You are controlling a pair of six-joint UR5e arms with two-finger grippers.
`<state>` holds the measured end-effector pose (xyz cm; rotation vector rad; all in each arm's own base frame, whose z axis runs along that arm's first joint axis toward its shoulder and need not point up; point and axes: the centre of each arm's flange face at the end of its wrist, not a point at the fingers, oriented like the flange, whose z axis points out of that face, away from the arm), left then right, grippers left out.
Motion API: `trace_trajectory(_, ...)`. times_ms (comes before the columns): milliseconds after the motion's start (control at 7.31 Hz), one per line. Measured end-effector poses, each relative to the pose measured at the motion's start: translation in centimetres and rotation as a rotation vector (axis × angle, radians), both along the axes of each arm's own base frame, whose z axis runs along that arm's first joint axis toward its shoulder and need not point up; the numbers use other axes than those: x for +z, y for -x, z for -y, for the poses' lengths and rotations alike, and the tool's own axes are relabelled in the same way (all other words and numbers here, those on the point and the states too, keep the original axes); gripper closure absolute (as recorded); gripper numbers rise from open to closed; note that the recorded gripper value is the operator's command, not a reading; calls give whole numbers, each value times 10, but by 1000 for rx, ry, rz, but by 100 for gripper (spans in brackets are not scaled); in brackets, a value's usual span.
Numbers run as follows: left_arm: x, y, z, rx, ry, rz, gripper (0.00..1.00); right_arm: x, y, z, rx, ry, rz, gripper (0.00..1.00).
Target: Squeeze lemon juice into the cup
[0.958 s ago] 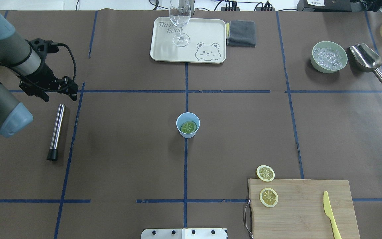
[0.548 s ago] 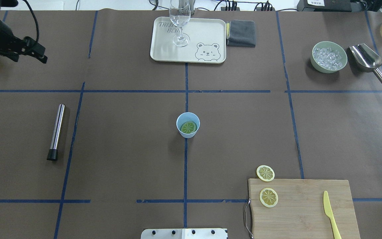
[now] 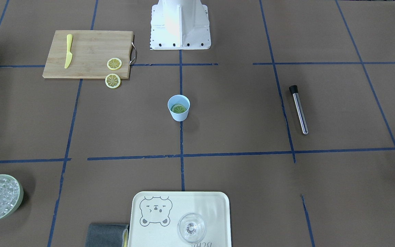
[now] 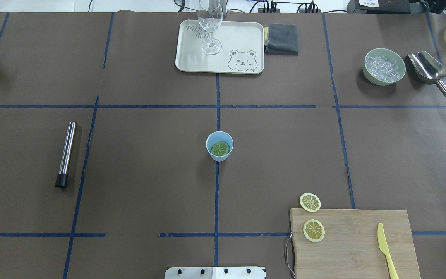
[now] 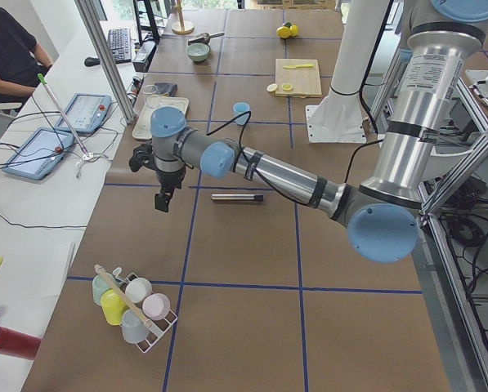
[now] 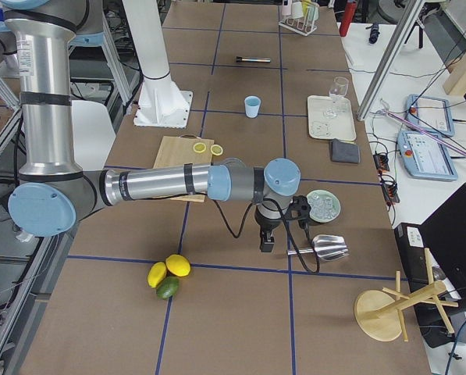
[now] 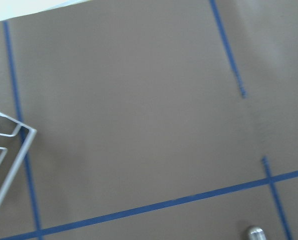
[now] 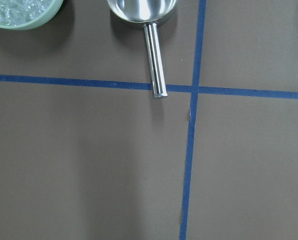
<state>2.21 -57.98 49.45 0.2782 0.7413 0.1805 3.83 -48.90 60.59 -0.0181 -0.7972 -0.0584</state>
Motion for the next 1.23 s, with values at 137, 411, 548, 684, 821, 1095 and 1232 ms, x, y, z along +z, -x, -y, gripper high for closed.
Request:
trace_trajectory(137, 31, 18, -12, 20, 7, 20, 0, 17, -7, 0, 15, -9, 5, 0)
trace_trajectory(411, 82, 45, -35, 51, 31, 45, 0, 53, -15, 2, 33, -39, 14, 0)
trace_trajectory(548, 101, 60, -48, 55, 41, 52, 0, 59, -15, 4, 39, -46, 15, 0)
trace_trajectory(684, 112, 73, -58, 51, 50, 54, 0, 58, -16, 6, 48, -48, 15, 0)
trace_trajectory(821, 123, 82, -69, 41, 66, 54, 0, 53, -16, 10, 60, -51, 15, 0)
trace_trajectory(1095, 135, 90, -81, 24, 99, 49, 0, 40, -15, 20, 70, -69, 16, 0)
trace_trajectory(1232, 136, 91, -83, 20, 116, 47, 0, 38, -15, 20, 71, -72, 16, 0)
